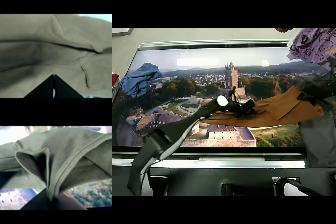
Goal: Fold the clothes and pants, and hang the long-sleeved shirts on hangers.
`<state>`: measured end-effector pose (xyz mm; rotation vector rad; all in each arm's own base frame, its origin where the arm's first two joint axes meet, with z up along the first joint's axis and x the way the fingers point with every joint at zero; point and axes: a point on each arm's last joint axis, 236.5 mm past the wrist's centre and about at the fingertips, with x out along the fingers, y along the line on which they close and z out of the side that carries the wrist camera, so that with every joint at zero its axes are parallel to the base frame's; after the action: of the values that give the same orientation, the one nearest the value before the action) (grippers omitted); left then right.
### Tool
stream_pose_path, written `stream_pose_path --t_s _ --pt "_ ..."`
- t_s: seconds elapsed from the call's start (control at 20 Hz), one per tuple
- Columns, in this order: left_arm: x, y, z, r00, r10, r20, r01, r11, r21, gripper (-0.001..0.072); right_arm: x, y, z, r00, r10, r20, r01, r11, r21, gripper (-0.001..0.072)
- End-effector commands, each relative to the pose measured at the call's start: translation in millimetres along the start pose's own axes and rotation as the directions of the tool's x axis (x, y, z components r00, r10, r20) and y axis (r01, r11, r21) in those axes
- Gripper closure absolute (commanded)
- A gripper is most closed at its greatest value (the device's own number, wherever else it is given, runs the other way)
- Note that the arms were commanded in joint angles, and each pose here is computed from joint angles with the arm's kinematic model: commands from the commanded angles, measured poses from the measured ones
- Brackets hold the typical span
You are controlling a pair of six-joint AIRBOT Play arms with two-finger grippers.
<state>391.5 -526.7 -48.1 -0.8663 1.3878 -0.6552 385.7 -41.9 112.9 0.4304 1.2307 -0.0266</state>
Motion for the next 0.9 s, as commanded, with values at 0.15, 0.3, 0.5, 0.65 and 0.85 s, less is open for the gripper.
stream_pose_path --t_s 0.15,0.3,0.5,0.65,0.85 --pt "51.7 -16.4 -21.2 0.998 -0.057 -0.038 0.052 0.99 -0.133 0.0691 -19.5 10.1 4.9 1.0 0.016 0.022 -0.016 1.0 0.008 0.0681" --pt "53.3 -19.9 -15.0 0.997 -0.08 -0.011 0.077 0.984 -0.159 0.0692 -19.6 10.5 5.5 1.0 0.017 0.024 -0.018 1.0 0.007 0.0681" --pt "4.8 -9.7 10.3 0.998 -0.002 -0.059 -0.001 0.999 -0.042 0.0692 -20.0 18.8 14.2 0.997 0.051 0.061 -0.054 0.997 0.054 0.0681" --pt "-87.1 24.8 52.4 0.968 0.25 -0.016 -0.246 0.961 0.129 0.0692 -17.4 56.7 15.5 0.987 0.147 0.071 -0.152 0.985 0.078 0.0681" --pt "-264.2 61.6 106.3 0.831 0.536 0.148 -0.555 0.815 0.167 0.0691 -1.5 140.1 -3.2 0.973 0.226 0.049 -0.229 0.972 0.053 0.0681"
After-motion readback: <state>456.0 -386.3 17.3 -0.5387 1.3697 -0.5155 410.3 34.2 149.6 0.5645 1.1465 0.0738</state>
